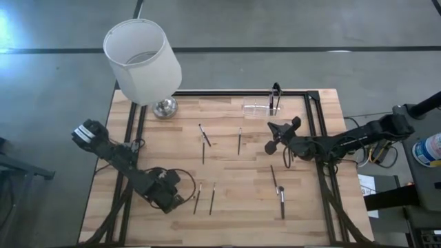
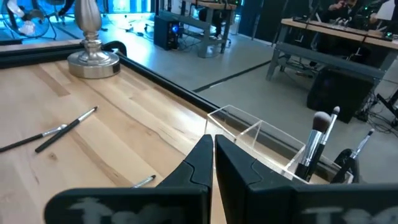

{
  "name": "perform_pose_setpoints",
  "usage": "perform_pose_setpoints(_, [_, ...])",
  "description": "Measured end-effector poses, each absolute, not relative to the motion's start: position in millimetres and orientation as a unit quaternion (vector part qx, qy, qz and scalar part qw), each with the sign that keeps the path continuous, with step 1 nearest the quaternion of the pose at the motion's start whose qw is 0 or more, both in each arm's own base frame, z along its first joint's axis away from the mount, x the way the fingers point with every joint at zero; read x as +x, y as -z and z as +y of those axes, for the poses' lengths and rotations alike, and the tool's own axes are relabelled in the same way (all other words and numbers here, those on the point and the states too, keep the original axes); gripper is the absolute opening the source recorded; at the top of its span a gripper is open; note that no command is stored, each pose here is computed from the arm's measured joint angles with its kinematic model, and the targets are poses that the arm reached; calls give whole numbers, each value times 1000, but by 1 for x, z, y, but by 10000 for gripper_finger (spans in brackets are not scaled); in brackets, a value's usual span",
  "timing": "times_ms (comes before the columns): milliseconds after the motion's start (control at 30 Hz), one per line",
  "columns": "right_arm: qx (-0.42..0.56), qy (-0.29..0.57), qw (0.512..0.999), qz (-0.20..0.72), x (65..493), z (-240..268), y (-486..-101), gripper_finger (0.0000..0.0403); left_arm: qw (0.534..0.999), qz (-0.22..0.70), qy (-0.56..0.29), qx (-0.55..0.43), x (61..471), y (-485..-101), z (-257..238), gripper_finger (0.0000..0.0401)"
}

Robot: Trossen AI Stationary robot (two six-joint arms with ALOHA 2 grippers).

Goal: Put items in baskets/containers
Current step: Put the foundation brush into the transparent organizer

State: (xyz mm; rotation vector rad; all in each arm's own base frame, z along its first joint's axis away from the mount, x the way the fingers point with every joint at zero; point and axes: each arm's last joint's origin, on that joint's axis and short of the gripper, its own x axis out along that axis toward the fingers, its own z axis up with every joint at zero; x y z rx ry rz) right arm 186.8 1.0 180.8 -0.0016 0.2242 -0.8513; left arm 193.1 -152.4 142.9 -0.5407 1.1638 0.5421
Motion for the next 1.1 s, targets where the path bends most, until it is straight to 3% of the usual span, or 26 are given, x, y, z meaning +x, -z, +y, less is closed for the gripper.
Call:
perform_pose_setpoints(167, [-5, 412, 904, 111, 189, 1, -182, 11, 782, 540, -203, -238, 200, -157, -159, 76])
perform_pose_setpoints(467, [-12, 411, 904, 117, 189, 1, -181, 11, 839, 516, -106, -136, 228, -186, -190, 101])
perform_pose_setpoints(833, [-12, 411, 904, 117, 189, 1, -180, 11, 803, 584, -118, 1, 255, -157, -220, 120])
perform_pose_setpoints(1100, [-12, 409, 905, 118, 189, 1, -180, 11, 802, 586, -116, 1, 252, -153, -217, 117])
